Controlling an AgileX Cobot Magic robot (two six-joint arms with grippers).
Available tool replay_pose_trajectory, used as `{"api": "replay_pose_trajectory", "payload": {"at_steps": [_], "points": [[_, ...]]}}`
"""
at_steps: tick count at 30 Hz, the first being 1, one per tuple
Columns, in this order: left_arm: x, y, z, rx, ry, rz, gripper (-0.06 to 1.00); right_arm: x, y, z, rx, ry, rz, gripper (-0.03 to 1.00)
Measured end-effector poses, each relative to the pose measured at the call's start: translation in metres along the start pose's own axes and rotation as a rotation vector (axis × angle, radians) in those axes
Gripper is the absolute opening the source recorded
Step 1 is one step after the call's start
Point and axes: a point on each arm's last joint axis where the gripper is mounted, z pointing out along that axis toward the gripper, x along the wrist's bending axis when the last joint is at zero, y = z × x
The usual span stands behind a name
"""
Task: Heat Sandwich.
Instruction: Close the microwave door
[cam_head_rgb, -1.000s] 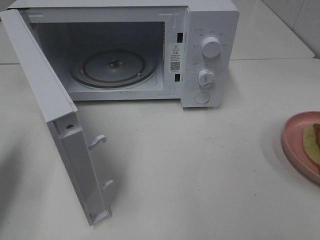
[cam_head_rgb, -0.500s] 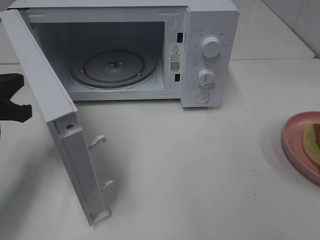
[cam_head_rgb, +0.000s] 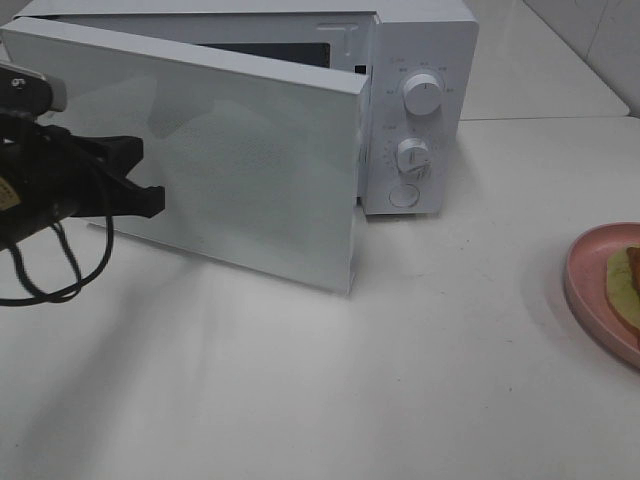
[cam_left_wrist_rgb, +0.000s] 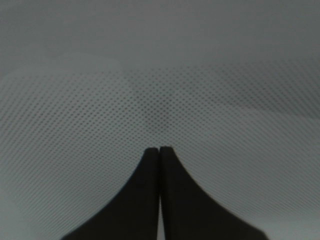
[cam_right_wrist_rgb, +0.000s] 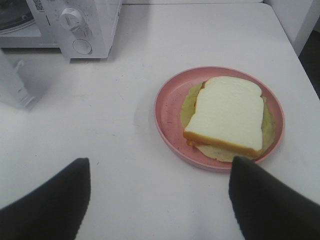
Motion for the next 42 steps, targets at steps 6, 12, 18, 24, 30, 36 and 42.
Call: {"api": "replay_pose_trajectory", "payload": {"at_steps": [6,12,18,24,30,36,42], "points": [[-0.023,0.007,0.03,-0.03,0.007,0.007,0.0,0.0,0.0,0.0,0.0,0.0,0.0,0.76],[-0.048,0.017,0.062,-0.049,0.024,0.011,0.0,0.0,0.0,0.0,0.0,0.0,0.0,0.76],[-0.068,0.021,0.083,-0.027,-0.022,0.02,0.0,0.0,0.0,0.0,0.0,0.0,0.0,0.76],[-0.085,0.026,0.107,-0.003,-0.056,0.032,0.0,0.0,0.0,0.0,0.001,0.0,0.0,0.76],[-0.106,0.031,0.126,0.038,-0.11,0.066,0.0,0.0,0.0,0.0,0.0,0.0,0.0,0.76],[-0.116,0.033,0.135,0.059,-0.138,0.073,0.0,0.0,0.0,0.0,0.0,0.0,0.0,0.76],[-0.12,0.036,0.137,0.068,-0.149,0.088,0.0,0.0,0.0,0.0,0.0,0.0,0.0,0.76]]}}
